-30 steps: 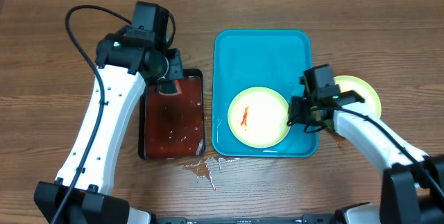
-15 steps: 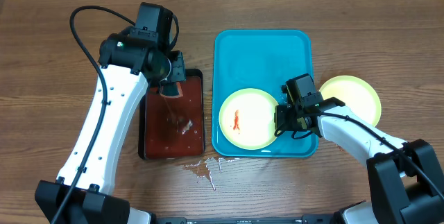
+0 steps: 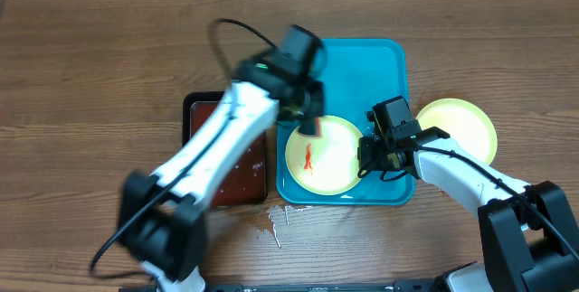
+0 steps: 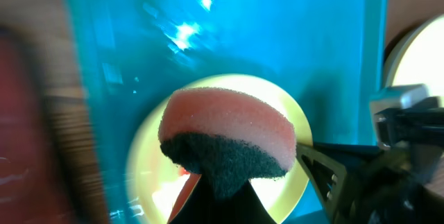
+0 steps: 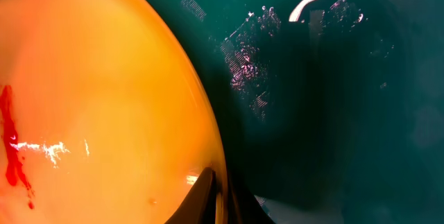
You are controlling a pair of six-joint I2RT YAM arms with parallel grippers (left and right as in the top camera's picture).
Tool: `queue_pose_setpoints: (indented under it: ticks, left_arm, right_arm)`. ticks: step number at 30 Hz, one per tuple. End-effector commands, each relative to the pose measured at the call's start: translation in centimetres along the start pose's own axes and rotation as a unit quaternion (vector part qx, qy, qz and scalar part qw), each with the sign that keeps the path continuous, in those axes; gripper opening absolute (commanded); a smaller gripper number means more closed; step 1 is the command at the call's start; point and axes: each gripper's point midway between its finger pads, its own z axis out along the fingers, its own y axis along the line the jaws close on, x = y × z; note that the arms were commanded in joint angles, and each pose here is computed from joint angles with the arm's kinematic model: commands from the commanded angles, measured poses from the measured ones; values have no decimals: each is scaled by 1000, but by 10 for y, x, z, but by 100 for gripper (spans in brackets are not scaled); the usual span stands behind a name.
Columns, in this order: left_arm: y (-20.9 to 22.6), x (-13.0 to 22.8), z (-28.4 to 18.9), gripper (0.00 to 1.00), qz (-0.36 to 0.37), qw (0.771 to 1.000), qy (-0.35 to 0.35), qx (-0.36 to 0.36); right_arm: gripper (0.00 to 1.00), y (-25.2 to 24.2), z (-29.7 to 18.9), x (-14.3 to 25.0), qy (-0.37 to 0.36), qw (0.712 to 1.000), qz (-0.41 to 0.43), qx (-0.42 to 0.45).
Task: Clean dirty plates on tray and stack at the side
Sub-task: 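Scrub the yellow plate with the sponge while right gripper holds its rim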
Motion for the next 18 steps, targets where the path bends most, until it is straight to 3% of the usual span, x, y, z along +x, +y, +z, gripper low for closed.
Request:
queue_pose_setpoints:
  ticks: [1,6,8,14,18]
  left_arm:
    - [-6,32,55,4,-27,997,67,-19]
    - [16,56,96,4,-37,989,125,-63]
    - [42,60,103,4,-71,982,140,-103]
    - [99,51,92,4,-117,968,143,-171]
    - [88,48,96,4,-66,978,155,-127]
  right_arm:
    - [7,-4,8,12,22,1000,-8,12]
    - [7,-4,8,13,23,1000,-8,12]
    - [7,-4,8,13,23,1000,-8,12]
    - [7,-4,8,12,23,1000,-7,12]
    - [7,-4,8,12,23,1000,-7,12]
